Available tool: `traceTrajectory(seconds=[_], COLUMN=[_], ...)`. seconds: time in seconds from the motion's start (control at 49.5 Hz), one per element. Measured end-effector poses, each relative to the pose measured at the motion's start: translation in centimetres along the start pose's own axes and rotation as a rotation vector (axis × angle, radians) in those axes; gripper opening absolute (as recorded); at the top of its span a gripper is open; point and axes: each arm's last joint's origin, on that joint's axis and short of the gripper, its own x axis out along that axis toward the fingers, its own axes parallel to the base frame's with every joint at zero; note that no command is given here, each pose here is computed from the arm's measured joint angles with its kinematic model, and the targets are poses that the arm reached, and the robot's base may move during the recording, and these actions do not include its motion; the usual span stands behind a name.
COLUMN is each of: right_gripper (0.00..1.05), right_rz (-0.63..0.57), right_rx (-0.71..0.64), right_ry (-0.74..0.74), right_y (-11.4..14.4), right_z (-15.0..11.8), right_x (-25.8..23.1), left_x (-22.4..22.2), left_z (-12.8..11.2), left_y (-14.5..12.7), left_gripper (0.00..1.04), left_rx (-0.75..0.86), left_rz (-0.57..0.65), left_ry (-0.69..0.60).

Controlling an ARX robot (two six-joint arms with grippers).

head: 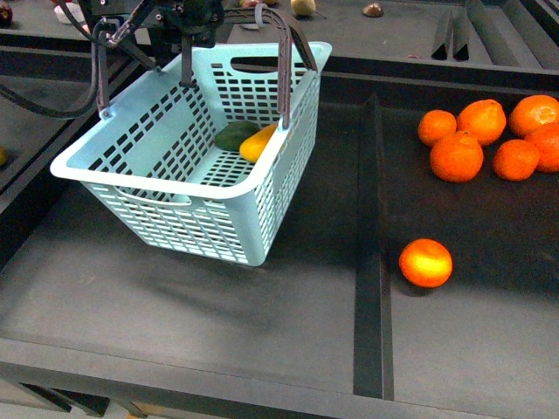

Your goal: Pick mango and avocado into basket

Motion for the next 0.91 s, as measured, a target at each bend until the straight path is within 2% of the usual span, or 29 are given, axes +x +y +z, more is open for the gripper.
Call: traceTrajectory(seconds=[0.222,0.343,0.485,0.566,0.586,0.747,0.828,0.909], right_gripper=[0.97,0.97,0.97,0.97,0.97,0.97,0.97,0.97], right_rz=[0.000,0.000,0.000,0.000,0.000,0.000,0.000,0.000], right_rx=[0.000,0.000,0.000,0.000,0.000,0.000,0.000,0.000], right_ry=[0.000,0.000,0.000,0.000,0.000,0.000,0.000,0.000], right_y=[0.0,0.0,0.0,0.0,0.0,0.0,0.0,0.0], right_z=[0.0,0.0,0.0,0.0,0.0,0.0,0.0,0.0], right_x=[0.0,0.0,0.0,0.0,0.0,0.0,0.0,0.0], left_x=[0.3,0.0,-0.2,-0.3,-0.3,-2.7,-5.8,-8.4], left_z=[1.1,0.9,0.6,0.6,0.6,0.1,0.8,1.8], left_y=[0.7,1.2,1.1,1.0,1.1,2.8,3.0,2.3], left_gripper=[0.07,0.07,0.07,0.07,0.09,0.50,0.72,0.86], left_rx=[0.010,0.106,0.103,0.117,0.118,0.142,0.129,0.115], left_rz=[0.005,0.022,0.003,0.039,0.055,0.121,0.150,0.155], left_ry=[-0.014,-0.021,-0.018,-0.017,-0.012,0.012,0.010,-0.001])
